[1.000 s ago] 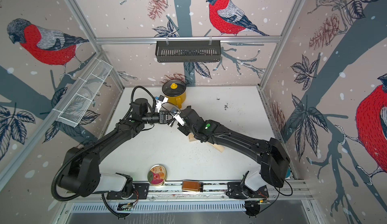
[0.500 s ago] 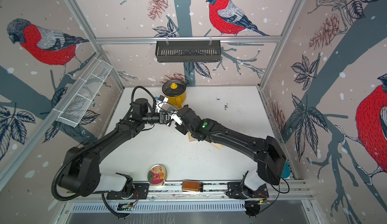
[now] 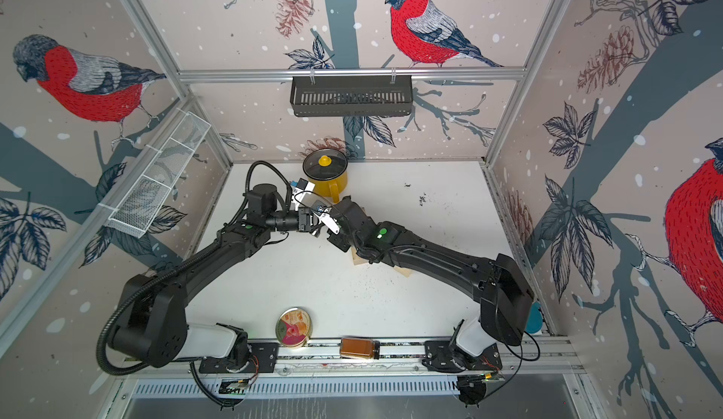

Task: Use a claw hammer to pull out a nail
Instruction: Pick up the hammer at the center of the board.

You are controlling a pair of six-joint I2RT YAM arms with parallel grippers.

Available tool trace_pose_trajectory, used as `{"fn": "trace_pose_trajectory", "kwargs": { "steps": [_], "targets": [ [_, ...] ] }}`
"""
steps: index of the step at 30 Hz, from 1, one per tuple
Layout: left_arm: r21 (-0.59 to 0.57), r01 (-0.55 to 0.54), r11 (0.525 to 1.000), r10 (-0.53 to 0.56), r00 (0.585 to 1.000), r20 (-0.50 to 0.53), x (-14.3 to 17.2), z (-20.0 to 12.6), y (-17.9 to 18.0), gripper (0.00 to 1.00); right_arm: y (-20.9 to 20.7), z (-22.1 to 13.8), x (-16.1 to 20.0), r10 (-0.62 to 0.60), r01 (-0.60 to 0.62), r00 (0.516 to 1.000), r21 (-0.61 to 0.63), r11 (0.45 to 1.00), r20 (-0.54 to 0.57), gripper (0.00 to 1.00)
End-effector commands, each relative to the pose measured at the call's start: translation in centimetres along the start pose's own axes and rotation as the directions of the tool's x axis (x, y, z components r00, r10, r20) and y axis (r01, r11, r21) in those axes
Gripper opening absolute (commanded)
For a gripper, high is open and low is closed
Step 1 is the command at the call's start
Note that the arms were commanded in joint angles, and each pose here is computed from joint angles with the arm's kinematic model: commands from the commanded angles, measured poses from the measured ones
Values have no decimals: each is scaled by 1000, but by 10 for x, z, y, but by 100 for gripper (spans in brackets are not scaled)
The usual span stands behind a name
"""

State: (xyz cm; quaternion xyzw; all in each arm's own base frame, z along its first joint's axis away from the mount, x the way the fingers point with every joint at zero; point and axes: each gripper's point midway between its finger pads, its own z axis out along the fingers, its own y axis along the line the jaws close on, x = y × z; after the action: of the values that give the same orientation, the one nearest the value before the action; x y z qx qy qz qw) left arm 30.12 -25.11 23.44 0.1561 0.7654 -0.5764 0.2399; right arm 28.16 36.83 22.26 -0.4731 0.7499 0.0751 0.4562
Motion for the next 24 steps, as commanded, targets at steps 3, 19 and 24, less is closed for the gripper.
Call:
{"fn": "trace_pose_trajectory", "kwargs": {
  "steps": [3,19,24],
  "targets": [
    [30,-38,999,38,999,3,-4,-1,-8,17,-9,-3,-22,5,-8,997,42,999,74,1],
    [109,-24,994,18,998,53,-14,-11,-21,0,-7,-4,-13,26,-29,998,43,999,57,27],
    [118,-31,993,25,998,54,-15,-13,-25,0,-8,-5,-9,28,-31,998,51,998,51,43]
  ]
}}
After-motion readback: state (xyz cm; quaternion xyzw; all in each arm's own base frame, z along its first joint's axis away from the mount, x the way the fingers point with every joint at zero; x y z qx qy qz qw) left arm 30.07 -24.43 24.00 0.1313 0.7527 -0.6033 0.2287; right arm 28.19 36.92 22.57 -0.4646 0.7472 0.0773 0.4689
